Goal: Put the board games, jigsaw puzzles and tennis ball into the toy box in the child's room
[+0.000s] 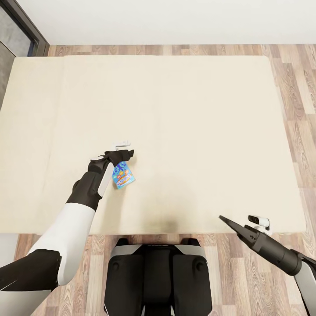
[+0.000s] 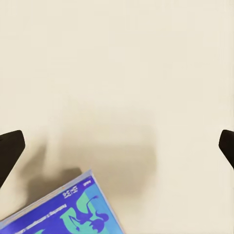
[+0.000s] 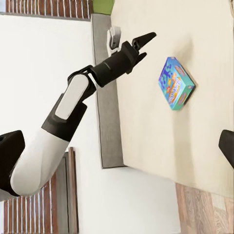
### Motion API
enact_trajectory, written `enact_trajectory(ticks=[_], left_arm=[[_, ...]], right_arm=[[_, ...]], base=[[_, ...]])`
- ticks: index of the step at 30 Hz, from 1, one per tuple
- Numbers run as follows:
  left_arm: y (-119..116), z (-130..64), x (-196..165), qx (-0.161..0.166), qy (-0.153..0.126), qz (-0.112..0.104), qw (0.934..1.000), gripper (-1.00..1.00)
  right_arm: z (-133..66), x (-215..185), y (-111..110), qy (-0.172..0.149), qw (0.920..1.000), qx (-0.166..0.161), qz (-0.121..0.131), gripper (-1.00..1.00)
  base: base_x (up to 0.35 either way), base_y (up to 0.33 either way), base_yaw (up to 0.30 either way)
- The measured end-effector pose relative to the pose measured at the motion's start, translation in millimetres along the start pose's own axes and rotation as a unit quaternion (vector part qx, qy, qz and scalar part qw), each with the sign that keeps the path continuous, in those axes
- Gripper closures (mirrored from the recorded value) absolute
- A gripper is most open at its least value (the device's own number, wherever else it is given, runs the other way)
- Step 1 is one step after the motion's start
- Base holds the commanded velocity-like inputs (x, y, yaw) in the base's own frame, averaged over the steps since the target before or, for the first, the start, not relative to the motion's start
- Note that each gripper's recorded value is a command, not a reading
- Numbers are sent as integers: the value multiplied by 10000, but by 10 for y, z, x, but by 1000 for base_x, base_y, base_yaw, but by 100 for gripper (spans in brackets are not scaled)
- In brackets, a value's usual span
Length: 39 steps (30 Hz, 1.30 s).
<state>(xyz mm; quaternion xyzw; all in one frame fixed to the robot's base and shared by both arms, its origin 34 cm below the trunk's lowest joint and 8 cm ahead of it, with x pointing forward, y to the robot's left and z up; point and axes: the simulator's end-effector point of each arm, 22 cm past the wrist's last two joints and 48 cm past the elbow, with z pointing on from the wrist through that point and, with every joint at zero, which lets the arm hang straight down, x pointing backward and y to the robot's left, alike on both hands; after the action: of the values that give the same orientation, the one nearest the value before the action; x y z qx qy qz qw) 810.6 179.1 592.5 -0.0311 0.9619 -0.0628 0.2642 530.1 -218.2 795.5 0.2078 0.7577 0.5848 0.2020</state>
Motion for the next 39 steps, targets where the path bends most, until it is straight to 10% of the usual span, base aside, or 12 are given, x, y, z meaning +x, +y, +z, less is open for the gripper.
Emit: enact_trajectory(ticks=[8,39], left_arm=[[5,15,28,-3,20,-3,10000,-100],[38,89,185,-24,145,11,9999,-100]], right_arm=[[-228,-217,297,-289,9977,-613,-42,-100],[-338,-282,252,-449,9973,-578,-55,-100]], base=[[0,0,0],[0,0,0]])
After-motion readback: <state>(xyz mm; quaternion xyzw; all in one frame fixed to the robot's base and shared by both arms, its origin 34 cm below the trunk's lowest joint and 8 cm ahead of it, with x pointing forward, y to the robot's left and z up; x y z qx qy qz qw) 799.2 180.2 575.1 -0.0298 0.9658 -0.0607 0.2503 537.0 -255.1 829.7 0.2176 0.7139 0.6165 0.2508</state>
